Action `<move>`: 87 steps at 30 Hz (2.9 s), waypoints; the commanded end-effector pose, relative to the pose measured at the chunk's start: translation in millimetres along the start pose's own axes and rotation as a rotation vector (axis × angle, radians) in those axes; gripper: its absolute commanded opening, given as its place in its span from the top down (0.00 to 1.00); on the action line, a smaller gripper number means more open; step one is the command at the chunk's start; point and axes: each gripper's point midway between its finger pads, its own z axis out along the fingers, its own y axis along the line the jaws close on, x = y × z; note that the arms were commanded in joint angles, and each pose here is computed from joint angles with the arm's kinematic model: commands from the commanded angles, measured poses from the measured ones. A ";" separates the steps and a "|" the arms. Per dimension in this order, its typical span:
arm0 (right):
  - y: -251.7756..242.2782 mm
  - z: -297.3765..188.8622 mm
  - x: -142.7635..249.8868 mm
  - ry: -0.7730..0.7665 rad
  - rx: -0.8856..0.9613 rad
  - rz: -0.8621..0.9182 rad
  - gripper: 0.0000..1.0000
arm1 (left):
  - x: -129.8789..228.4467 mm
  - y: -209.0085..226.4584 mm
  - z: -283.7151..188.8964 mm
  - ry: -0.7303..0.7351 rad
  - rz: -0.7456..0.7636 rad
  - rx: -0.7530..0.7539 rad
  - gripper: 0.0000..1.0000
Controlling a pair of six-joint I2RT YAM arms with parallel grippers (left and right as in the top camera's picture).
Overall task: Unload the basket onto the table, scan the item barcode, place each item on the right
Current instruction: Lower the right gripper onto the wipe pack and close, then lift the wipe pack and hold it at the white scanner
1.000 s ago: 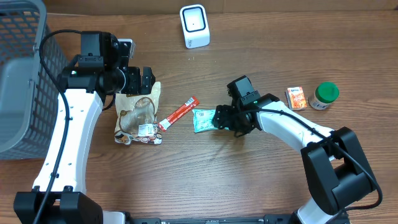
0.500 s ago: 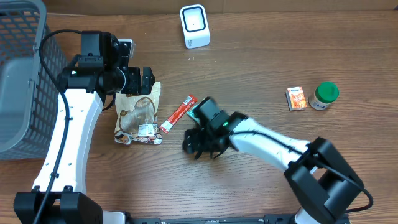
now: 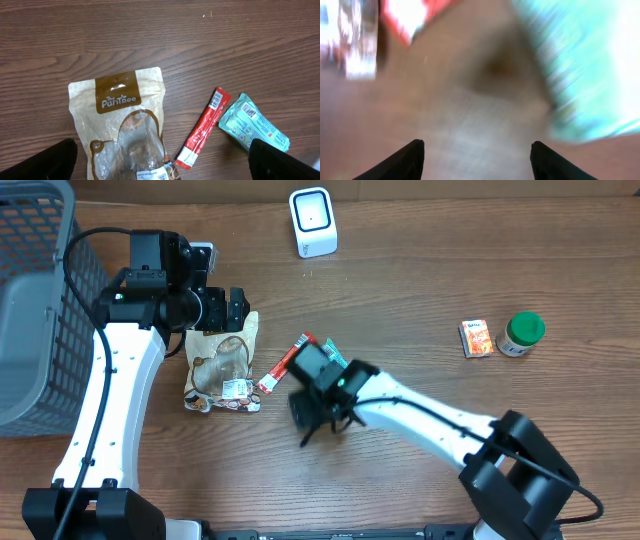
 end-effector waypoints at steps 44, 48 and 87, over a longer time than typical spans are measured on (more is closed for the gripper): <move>-41.9 -48.6 -58.2 -0.104 0.050 -0.011 0.33 | -2.6 -1.2 1.4 -0.003 -0.010 0.008 0.00; -21.3 -46.9 -48.6 -0.105 0.071 -0.081 0.36 | -2.6 -1.2 1.4 -0.003 -0.010 0.008 0.00; -35.7 48.8 4.4 0.025 0.384 -0.341 0.92 | -2.6 -1.3 1.4 -0.003 -0.010 0.009 0.00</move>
